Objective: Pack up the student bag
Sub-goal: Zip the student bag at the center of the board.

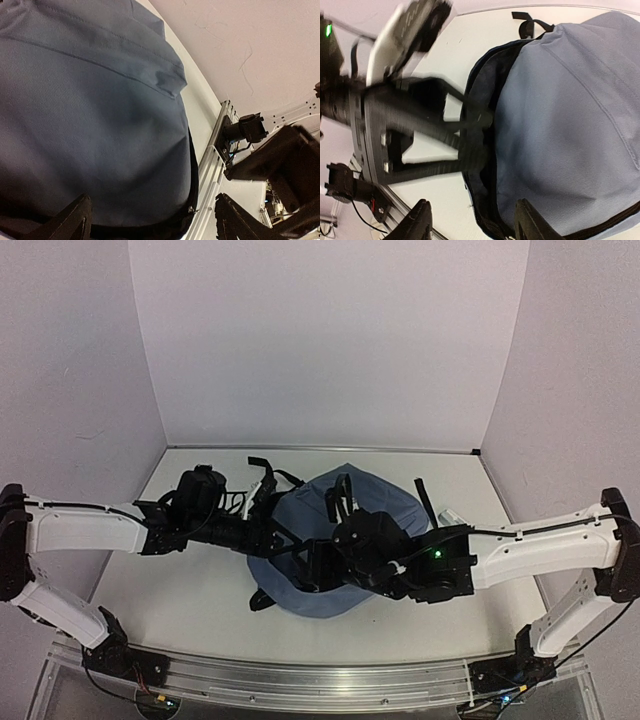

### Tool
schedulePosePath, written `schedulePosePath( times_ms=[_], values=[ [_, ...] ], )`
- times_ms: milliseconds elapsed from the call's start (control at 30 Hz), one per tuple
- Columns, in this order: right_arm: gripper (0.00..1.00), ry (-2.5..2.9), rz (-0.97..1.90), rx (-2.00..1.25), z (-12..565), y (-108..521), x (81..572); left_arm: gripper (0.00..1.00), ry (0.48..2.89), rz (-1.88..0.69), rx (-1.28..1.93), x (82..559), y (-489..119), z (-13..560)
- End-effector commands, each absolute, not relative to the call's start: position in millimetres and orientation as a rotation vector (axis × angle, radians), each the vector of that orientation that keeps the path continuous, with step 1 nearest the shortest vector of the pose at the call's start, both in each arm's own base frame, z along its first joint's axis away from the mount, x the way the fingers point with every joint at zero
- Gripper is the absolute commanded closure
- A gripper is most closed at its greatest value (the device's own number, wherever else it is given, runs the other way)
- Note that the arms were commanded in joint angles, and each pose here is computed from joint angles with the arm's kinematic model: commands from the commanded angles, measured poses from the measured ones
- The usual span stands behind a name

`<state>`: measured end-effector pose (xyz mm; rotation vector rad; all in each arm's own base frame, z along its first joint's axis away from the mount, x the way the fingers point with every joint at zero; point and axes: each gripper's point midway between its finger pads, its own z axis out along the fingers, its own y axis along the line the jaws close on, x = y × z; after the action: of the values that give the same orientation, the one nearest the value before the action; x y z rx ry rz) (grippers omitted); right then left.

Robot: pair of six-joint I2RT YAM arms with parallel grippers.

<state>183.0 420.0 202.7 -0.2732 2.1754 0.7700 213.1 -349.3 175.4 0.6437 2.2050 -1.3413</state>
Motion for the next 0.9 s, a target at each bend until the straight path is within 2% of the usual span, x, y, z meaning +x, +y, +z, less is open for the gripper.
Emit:
schedulePosePath(
  times_ms=[0,133,367,567,733,867],
  values=[
    [0.41,2.139,0.735,-0.11,223.7,388.7,205.2,0.17,2.068,-1.439,0.704,192.0,-356.7,207.9],
    [0.41,2.151,0.696,-0.067,215.8,367.3,215.9,0.17,2.14,-1.349,0.787,176.8,-366.8,193.4],
    [0.41,2.145,0.704,-0.028,218.5,349.8,218.6,0.18,2.276,-1.145,0.821,189.9,-370.0,169.2],
    [0.4,2.153,0.7,-0.052,214.9,346.1,215.6,0.17,2.372,-1.094,1.017,182.4,-383.6,151.5],
    [0.39,2.153,0.687,-0.08,214.9,341.6,213.3,0.19,2.413,-1.25,1.162,158.9,-394.2,151.2],
    [0.39,2.156,0.678,-0.065,212.1,334.5,212.5,0.28,2.394,-1.422,1.203,140.9,-398.8,163.8]
  ],
)
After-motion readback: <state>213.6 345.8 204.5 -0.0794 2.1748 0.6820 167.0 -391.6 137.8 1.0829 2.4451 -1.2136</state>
